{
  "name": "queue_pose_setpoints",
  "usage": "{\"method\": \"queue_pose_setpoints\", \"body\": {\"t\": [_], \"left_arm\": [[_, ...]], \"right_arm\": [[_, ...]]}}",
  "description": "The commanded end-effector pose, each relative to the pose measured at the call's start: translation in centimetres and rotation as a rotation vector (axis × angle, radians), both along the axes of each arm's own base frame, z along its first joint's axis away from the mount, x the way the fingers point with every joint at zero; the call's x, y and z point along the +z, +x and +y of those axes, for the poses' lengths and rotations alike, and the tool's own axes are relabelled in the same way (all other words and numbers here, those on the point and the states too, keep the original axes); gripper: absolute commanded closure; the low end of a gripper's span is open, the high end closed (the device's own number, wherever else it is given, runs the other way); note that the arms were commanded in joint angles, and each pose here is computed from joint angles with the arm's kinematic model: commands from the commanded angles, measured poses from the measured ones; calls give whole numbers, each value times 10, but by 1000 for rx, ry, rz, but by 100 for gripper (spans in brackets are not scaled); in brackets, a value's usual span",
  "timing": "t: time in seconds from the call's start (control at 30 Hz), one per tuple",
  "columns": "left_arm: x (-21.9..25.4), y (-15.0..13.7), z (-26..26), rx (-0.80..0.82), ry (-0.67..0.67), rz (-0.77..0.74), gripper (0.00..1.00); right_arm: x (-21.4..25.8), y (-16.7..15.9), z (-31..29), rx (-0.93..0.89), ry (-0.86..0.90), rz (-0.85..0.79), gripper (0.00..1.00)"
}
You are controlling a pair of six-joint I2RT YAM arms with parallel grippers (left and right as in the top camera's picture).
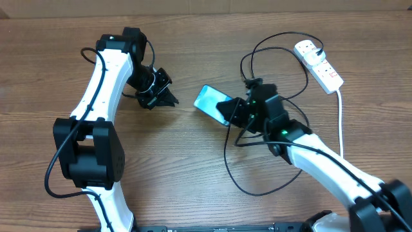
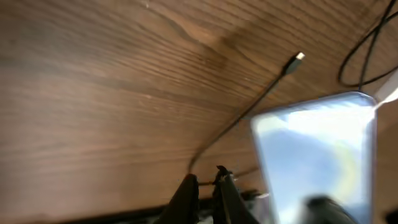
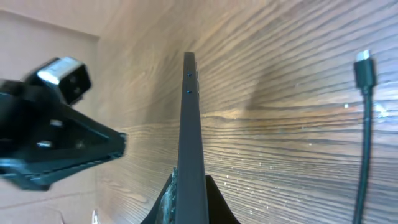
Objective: Plug charger to phone and switch on socket
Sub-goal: 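Release the left gripper and carry the phone right with the right gripper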
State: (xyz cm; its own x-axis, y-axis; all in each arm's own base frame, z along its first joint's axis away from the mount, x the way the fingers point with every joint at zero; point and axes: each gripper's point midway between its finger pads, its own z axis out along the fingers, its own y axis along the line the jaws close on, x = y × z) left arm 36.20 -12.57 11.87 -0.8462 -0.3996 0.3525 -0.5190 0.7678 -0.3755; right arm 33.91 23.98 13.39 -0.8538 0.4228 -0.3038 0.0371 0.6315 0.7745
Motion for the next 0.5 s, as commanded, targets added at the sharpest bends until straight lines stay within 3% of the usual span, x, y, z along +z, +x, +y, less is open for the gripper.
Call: {"method": "queue_pose_setpoints", "body": {"t": [0.0,0.27,0.37,0.47], "left_arm": [[-5,8,7,-159,56,-119,95],[-5,15,7,-206,52,-175,94],[-5,17,6,-207,50,-185,87],[-4,19,-2,-221,42,-202,68]], "right_arm": [[43,4,-11,-9,36,-96,96],[70,0,-42,-88,78,-91,96],[72,-3,-50,-106,122,-42,96],[75,-4,-55,-101,189,9,96]]}}
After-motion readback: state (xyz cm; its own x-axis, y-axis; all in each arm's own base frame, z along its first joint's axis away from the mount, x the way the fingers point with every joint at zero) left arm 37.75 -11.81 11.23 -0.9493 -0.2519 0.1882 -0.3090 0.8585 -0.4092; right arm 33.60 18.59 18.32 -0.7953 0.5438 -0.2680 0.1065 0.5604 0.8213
